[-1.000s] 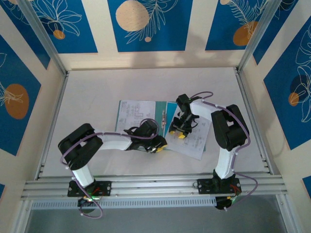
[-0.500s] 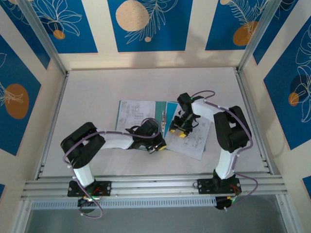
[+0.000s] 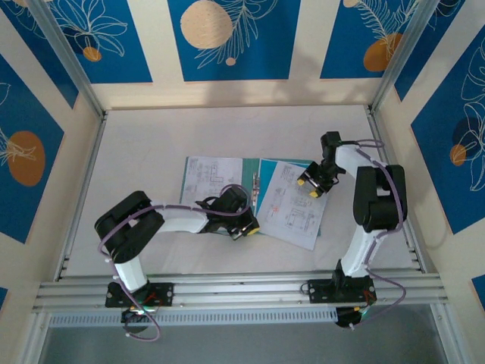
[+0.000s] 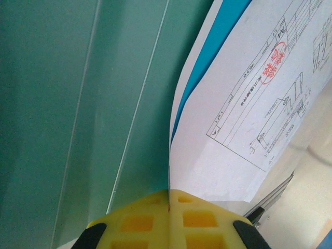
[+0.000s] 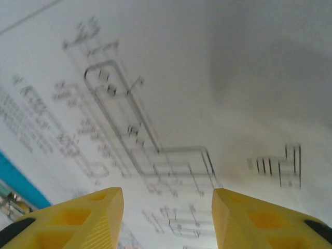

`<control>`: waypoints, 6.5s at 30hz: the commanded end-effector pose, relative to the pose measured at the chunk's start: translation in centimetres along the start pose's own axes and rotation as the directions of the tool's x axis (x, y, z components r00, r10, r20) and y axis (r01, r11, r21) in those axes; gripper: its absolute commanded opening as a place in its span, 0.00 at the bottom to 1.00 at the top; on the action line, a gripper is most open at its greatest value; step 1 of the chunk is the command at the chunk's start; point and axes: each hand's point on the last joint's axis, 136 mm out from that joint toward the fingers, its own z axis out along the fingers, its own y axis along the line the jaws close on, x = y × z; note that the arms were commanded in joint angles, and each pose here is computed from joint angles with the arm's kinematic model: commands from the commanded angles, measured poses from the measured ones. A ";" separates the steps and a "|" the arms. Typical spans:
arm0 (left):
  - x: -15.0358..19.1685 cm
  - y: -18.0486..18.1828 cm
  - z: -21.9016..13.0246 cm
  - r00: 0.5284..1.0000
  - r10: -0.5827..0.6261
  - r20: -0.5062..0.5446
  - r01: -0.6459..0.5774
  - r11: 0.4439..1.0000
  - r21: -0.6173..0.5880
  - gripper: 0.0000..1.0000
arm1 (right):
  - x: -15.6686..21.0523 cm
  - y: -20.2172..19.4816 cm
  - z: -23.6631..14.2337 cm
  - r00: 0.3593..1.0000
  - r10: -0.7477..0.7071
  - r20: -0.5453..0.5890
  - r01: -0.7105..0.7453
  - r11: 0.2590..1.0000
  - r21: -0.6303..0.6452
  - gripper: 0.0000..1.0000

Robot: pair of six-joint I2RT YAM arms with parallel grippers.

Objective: Put the files into the folder

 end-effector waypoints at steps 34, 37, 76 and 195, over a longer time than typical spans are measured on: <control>-0.2 0.4 -0.2 1.000 -0.003 -0.005 0.003 1.000 -0.015 0.22 | -0.7 5.1 2.9 0.966 -0.250 -0.070 0.255 0.965 0.069 0.49; -0.3 0.2 -0.2 1.000 0.002 -0.003 -0.002 1.000 -0.013 0.22 | -0.7 5.0 3.1 0.959 -0.275 -0.075 0.281 0.956 0.083 0.49; -0.5 -0.6 0.3 1.000 -0.008 0.003 0.008 1.000 -0.003 0.00 | -0.1 6.8 3.0 0.919 -0.387 -0.075 0.394 0.912 0.112 0.50; -4.9 10.1 -5.4 0.964 -0.205 0.169 0.234 0.956 -0.176 0.00 | 11.6 16.3 -0.1 0.843 -0.527 -0.108 0.511 0.847 -0.144 0.00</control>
